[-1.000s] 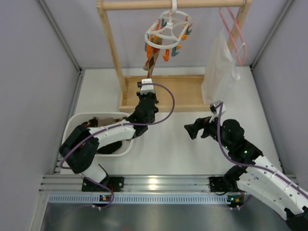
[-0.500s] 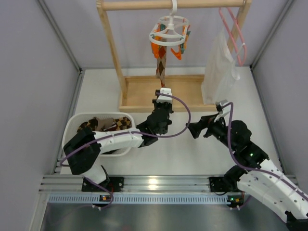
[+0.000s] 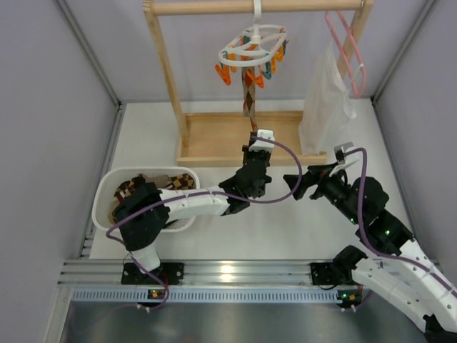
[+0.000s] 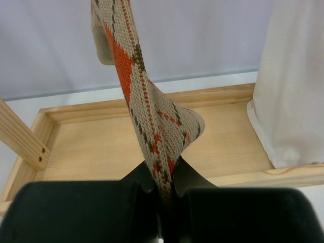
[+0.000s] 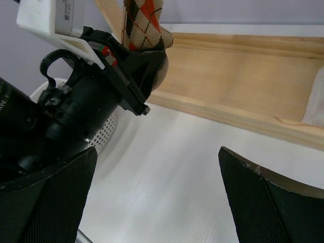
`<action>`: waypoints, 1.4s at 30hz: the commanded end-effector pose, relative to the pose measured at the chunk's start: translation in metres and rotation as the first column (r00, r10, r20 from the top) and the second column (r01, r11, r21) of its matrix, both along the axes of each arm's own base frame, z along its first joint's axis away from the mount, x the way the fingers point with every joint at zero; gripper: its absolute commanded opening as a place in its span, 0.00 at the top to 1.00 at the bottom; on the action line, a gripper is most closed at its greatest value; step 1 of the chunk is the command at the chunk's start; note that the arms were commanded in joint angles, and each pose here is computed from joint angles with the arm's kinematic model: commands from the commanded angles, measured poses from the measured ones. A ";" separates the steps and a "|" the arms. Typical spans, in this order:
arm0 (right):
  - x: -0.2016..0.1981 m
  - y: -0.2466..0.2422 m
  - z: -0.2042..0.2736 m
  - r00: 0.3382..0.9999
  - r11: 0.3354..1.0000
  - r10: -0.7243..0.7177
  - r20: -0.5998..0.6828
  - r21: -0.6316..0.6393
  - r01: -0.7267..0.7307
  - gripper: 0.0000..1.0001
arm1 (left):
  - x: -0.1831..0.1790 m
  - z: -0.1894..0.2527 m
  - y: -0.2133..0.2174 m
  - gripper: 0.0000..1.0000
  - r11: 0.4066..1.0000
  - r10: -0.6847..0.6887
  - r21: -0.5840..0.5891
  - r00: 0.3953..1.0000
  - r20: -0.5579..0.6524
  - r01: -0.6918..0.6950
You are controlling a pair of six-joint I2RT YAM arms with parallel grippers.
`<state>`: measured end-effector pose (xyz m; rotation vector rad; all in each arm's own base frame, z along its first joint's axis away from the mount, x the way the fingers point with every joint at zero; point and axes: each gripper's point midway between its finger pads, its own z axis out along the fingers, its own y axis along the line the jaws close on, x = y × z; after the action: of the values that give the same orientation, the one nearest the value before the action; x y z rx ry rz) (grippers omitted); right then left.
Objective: Remove the socks clipped to the hanger
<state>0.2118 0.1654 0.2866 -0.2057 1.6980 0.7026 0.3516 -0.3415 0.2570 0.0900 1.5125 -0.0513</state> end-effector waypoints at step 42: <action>0.197 0.143 0.074 0.979 0.974 0.205 0.005 -0.103 -0.204 0.31 | 0.000 0.029 0.002 1.00 0.932 -0.234 -0.266 0.969 0.080 0.247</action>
<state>0.3958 0.3014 0.3214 -0.4405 1.8428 0.7509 0.3572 -0.3440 0.2549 0.1109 1.5043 -0.3519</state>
